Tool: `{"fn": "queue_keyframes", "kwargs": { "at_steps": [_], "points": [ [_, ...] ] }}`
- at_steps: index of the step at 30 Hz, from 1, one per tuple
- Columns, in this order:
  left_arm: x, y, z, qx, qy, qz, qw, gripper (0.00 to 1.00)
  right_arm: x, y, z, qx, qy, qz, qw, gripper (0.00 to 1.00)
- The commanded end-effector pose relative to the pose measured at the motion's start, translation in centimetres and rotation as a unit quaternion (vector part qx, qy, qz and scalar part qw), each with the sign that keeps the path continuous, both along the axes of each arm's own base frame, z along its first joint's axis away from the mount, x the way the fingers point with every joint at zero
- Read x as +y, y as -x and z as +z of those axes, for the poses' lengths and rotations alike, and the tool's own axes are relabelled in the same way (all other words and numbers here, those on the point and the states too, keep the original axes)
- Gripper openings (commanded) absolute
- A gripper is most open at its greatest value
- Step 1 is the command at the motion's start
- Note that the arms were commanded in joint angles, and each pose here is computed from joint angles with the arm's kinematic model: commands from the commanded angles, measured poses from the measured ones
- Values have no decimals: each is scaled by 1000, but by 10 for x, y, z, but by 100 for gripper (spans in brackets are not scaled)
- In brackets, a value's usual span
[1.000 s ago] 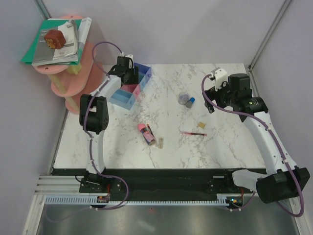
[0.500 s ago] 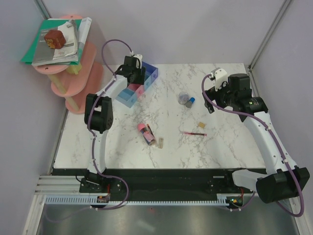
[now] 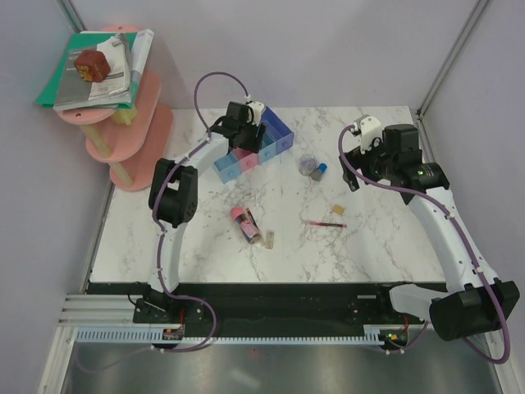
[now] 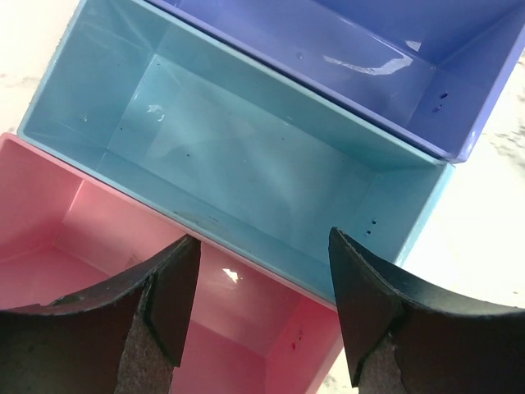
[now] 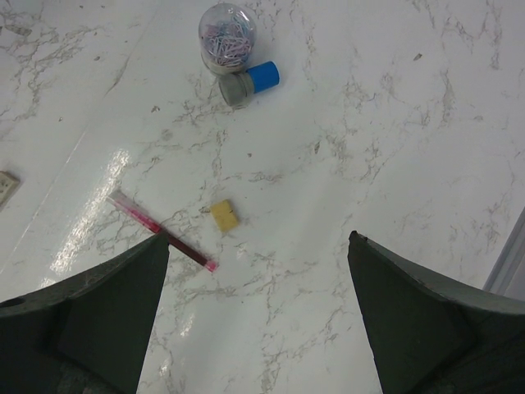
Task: Sort the stationery into containers
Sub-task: Move the storage box to the center of the board.
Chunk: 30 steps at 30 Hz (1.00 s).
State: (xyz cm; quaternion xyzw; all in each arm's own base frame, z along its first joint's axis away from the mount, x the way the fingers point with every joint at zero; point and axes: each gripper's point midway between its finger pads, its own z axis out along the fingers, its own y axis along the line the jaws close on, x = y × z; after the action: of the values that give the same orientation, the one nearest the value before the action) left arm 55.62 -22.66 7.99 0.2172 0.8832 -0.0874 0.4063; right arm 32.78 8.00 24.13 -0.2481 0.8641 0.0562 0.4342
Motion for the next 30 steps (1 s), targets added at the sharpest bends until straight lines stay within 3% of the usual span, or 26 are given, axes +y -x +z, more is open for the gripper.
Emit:
{"fn": "queue_keyframes", "kwargs": {
  "at_steps": [1, 14, 21, 27, 30],
  "points": [
    [-43, 32, -9, 18, -17, -93, 995, 71, 1, 4, 9, -13, -9, 0, 1000, 98],
    [-93, 46, -2, -16, -38, -174, 984, 71, 1, 10, 6, -9, -9, 2, 1000, 98],
    [-97, 59, -4, -37, -56, -215, 974, 72, -2, 22, -31, 30, -2, -6, 1000, 98],
    [-99, 71, 0, -53, -63, -244, 966, 72, -34, 5, -73, 33, 43, -79, 995, 98],
    [-98, 78, -1, -57, -63, -255, 963, 73, -54, -17, -90, 55, 5, -131, 990, 98]
  ]
}}
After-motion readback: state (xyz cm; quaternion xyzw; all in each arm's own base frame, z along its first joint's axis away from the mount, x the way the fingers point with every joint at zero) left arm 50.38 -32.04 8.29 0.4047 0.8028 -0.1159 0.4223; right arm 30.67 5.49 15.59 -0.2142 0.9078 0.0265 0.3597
